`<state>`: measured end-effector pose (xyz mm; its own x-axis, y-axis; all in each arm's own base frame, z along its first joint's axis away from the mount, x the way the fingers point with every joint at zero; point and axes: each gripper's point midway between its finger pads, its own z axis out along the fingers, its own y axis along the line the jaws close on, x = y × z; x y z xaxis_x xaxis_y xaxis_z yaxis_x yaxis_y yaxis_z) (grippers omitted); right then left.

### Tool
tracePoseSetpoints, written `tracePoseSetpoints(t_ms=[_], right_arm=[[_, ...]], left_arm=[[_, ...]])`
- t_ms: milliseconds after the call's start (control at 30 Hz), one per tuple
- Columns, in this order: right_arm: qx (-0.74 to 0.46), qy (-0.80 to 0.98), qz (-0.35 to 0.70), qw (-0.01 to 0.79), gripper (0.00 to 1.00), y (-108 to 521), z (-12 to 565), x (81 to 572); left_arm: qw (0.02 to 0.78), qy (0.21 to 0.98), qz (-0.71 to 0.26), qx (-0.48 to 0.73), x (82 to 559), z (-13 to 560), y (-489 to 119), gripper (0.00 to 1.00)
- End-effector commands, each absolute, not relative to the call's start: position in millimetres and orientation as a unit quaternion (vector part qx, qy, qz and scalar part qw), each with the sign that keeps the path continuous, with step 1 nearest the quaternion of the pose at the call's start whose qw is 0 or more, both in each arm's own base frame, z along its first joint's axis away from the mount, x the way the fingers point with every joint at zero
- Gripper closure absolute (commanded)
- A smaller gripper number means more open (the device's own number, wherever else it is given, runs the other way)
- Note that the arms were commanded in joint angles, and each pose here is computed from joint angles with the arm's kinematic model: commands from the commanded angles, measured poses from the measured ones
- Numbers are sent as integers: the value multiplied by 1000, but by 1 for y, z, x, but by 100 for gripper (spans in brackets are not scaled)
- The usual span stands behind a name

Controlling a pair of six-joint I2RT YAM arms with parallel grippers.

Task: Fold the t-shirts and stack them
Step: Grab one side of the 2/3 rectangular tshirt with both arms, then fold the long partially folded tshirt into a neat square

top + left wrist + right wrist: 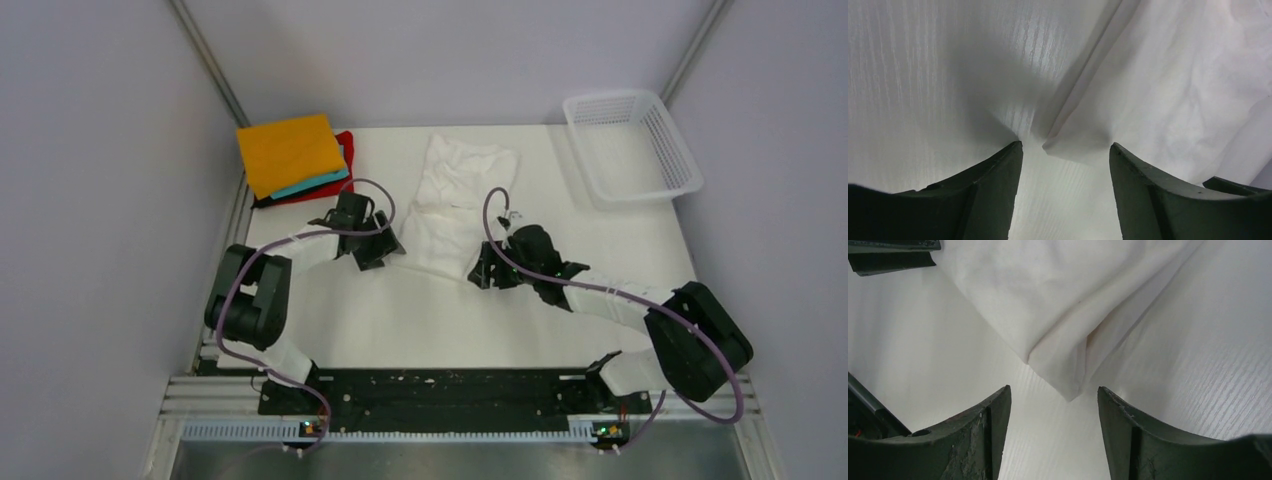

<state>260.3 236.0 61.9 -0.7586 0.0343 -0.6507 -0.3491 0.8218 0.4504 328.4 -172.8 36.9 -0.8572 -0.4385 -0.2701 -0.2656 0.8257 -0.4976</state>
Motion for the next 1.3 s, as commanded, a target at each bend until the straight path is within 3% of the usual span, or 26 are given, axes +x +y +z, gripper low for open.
tracePoseSetpoints(t_ms=[0, 100, 233, 333, 367, 467, 667, 833, 1000, 1267], right_arm=[[-66, 875, 321, 357, 40, 246, 73, 266], [-62, 877, 321, 352, 50, 246, 64, 265], [-58, 882, 313, 346, 58, 247, 49, 269], [-53, 889, 310, 333, 70, 247, 38, 268], [-51, 891, 306, 330, 74, 246, 35, 267], [-38, 899, 285, 330, 100, 235, 27, 264], [-28, 914, 255, 315, 100, 208, 20, 236], [-47, 910, 297, 287, 100, 206, 22, 200], [-80, 905, 330, 257, 100, 218, 27, 163], [-137, 905, 351, 198, 100, 222, 47, 90]], left_arm=[[165, 939, -235, -190, 318, 15, -177, 36], [153, 939, -248, -184, 319, 10, -184, 55], [140, 940, -250, -185, 319, 2, -186, 70], [142, 943, -233, -192, 319, -2, -181, 100], [144, 943, -228, -195, 319, -2, -179, 100], [153, 943, -212, -206, 319, -3, -172, 100], [171, 944, -161, -233, 308, -7, -148, 100], [158, 944, -173, -232, 284, -10, -148, 100], [152, 944, -207, -208, 251, -3, -164, 100], [192, 949, -163, -191, 180, 22, -150, 100]])
